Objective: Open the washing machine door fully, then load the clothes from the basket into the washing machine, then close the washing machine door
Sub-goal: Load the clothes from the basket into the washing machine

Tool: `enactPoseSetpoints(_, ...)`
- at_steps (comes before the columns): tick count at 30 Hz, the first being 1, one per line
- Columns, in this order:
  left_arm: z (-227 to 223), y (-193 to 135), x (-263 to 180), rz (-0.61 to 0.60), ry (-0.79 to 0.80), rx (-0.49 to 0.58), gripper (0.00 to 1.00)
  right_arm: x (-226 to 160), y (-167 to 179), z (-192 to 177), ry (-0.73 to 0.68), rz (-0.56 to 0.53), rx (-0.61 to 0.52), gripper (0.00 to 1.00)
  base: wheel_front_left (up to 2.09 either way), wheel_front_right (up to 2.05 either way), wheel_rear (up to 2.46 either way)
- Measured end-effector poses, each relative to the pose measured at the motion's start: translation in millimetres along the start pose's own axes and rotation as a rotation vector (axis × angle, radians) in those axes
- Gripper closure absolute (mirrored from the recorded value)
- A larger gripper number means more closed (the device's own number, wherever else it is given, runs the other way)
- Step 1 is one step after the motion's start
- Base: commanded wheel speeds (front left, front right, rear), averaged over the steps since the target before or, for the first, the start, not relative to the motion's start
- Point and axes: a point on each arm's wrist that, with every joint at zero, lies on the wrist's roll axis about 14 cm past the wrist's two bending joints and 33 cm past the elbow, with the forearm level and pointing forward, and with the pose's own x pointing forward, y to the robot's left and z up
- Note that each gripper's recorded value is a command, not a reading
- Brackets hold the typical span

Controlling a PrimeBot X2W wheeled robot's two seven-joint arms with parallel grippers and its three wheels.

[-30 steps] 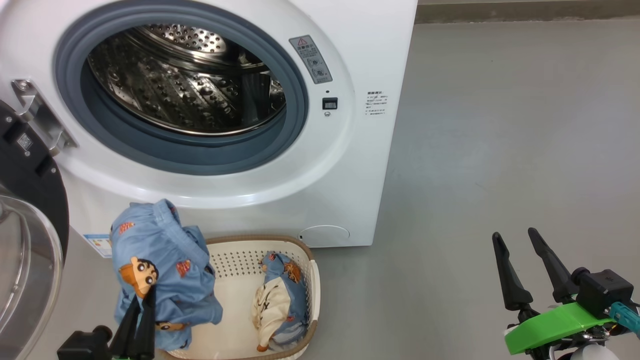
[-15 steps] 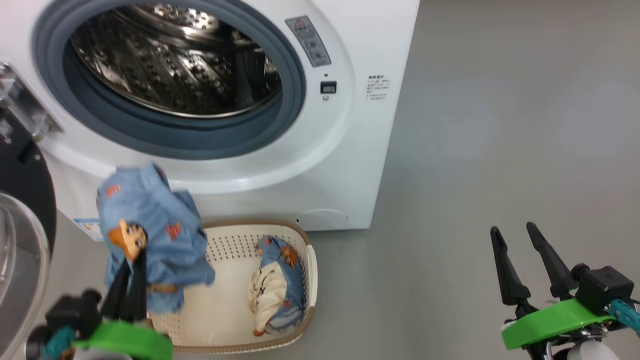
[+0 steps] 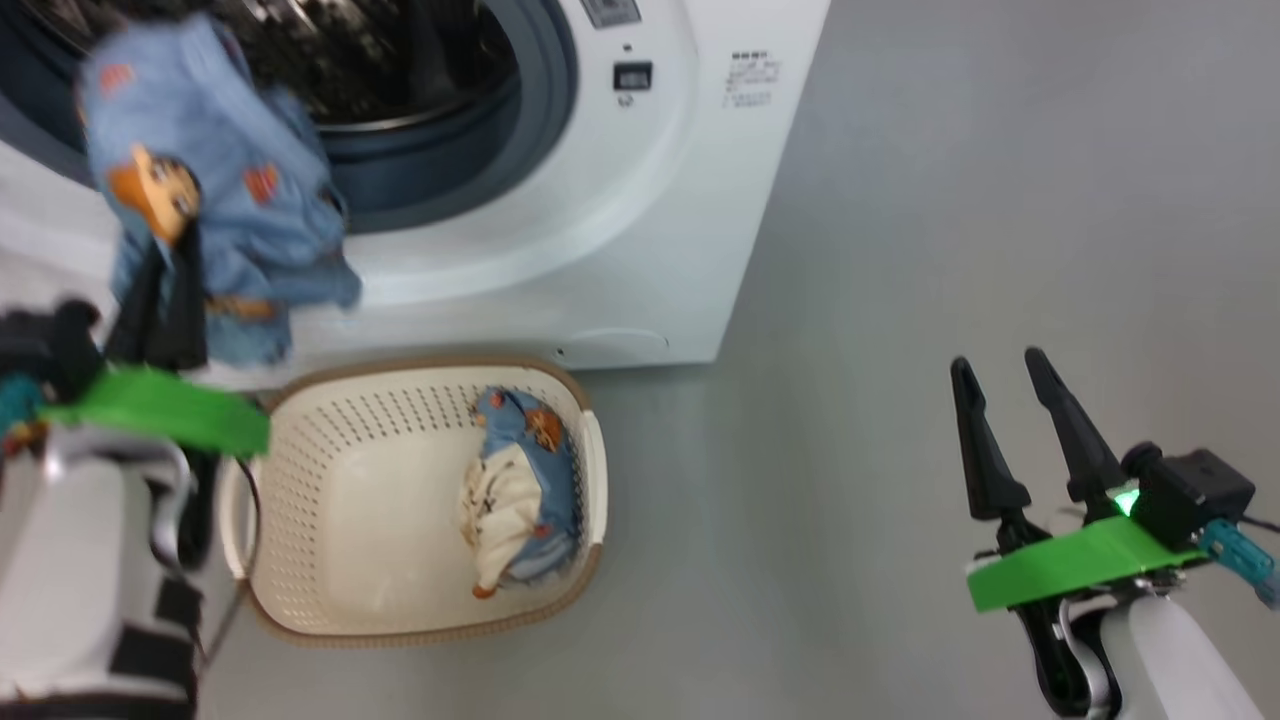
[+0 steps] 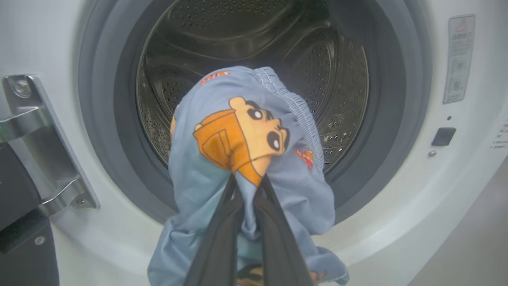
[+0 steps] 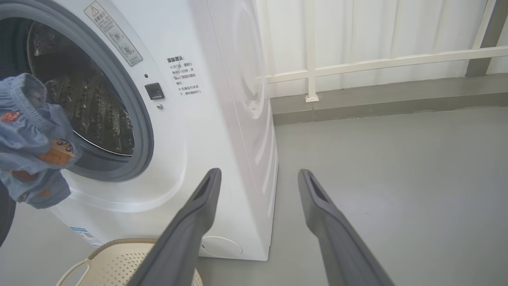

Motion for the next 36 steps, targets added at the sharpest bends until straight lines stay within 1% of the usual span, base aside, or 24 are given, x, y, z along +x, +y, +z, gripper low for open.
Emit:
enactPoseSetpoints(6,1,3,54,-0.019,0.011,0.029,1.00,20,-1,-10,0.014,-0.006,0.010,0.00,0.00,0.00,0.00)
enactPoseSetpoints(12,-15,-1,102,-0.045,0.061,0.046,1.00,39,-3,-26,0.037,-0.010,0.020,0.00,0.00,0.00,0.00)
enactPoseSetpoints(14,-24,0,115,-0.039,0.082,0.027,1.00,45,-4,-31,0.044,-0.011,0.020,0.00,0.00,0.00,0.00)
enactPoseSetpoints(17,-38,2,131,-0.035,0.116,0.031,1.00,52,-4,-38,0.057,-0.006,0.018,0.00,0.00,0.00,0.00)
enactPoseSetpoints(23,-58,5,157,-0.043,0.150,0.071,1.00,58,-11,-46,0.074,-0.015,0.003,0.00,0.00,0.00,0.00)
enactPoseSetpoints(29,-46,-1,186,-0.058,0.088,0.069,1.00,53,-24,-51,0.091,-0.055,0.010,0.00,0.00,0.00,0.00)
enactPoseSetpoints(34,-21,-8,201,-0.077,-0.030,0.062,1.00,50,-33,-53,0.099,-0.077,0.000,0.00,0.00,0.00,0.00)
enactPoseSetpoints(35,-19,-9,203,-0.076,-0.043,0.062,0.91,50,-34,-54,0.101,-0.080,-0.001,0.00,0.00,0.00,0.00)
enactPoseSetpoints(36,-14,-10,204,-0.080,-0.065,0.071,0.53,50,-35,-55,0.104,-0.083,-0.002,0.00,0.00,0.00,0.00)
